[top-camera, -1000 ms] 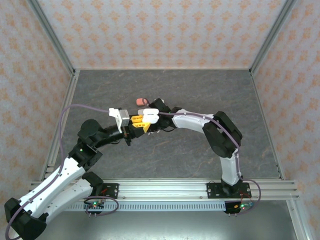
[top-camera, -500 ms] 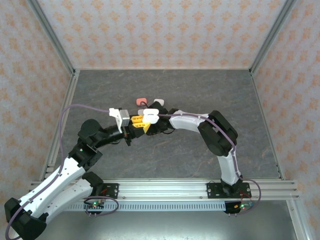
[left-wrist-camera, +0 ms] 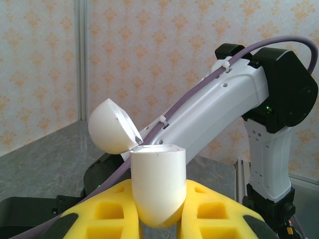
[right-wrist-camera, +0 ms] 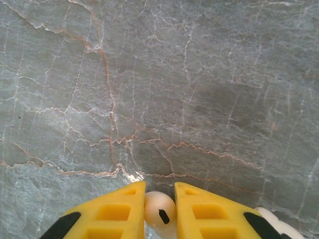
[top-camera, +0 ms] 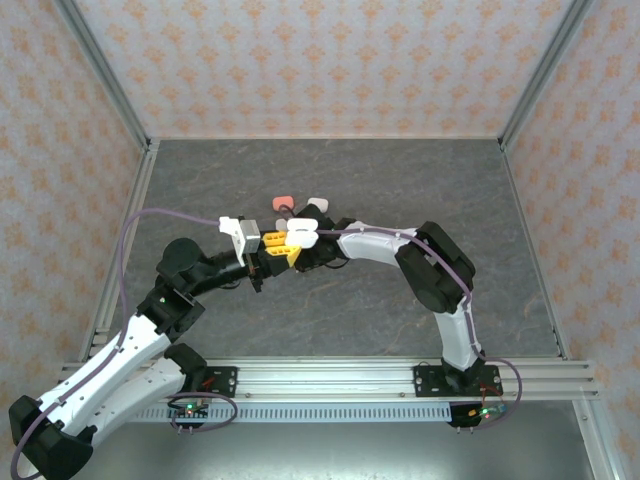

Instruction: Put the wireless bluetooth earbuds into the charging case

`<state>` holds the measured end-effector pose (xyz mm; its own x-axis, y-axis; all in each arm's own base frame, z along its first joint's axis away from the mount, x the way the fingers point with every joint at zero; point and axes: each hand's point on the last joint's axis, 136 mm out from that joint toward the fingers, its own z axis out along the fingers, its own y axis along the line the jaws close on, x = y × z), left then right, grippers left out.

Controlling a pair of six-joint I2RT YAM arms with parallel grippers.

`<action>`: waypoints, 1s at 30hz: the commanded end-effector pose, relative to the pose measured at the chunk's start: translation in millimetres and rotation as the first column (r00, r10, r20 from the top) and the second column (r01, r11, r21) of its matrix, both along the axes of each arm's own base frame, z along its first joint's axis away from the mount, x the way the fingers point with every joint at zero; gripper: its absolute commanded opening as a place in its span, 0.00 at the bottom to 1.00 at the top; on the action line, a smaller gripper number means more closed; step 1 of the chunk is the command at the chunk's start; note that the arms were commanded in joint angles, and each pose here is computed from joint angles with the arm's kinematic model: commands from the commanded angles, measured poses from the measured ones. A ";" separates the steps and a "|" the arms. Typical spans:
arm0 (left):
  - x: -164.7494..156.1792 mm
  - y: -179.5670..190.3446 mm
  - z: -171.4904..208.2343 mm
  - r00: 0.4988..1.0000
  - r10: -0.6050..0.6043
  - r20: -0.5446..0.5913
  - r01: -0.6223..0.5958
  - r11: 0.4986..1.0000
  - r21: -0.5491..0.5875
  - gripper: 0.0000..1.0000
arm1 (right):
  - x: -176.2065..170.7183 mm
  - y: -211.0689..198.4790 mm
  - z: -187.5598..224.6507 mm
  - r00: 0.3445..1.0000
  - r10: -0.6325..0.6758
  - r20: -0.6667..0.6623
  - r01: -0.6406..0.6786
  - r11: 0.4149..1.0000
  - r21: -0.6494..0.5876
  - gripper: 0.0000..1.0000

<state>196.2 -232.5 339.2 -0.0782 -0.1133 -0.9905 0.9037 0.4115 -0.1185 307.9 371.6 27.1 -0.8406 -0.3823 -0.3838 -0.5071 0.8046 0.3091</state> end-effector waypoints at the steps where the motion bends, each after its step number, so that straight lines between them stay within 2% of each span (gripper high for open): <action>1: -3.8 -0.6 3.8 0.999 -0.011 0.035 0.011 1.000 0.005 0.00 | -12.3 -9.1 -1.7 1.000 0.005 -0.012 -0.006 0.999 -0.037 0.18; 12: -3.2 0.0 1.1 0.999 -0.004 0.038 0.004 1.000 -0.003 0.00 | -5.4 -5.7 30.4 0.998 -0.026 0.053 0.024 0.999 0.033 0.18; 20: -2.2 0.3 1.9 0.999 0.001 0.038 0.000 1.000 -0.008 0.00 | -1.5 -6.8 66.8 0.992 -0.064 0.110 0.049 0.990 0.134 0.18; 30: -0.4 0.4 -0.9 1.000 0.007 0.028 -0.007 1.000 -0.004 0.00 | 9.1 -47.8 132.9 0.967 -0.147 0.209 0.098 0.968 0.231 0.18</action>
<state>196.9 -232.8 332.0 -0.0923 -0.1050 -0.9902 0.9014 0.4136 -0.1279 312.1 336.4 133.8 -0.7894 -0.2175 -0.5740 -0.4905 0.7858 0.3768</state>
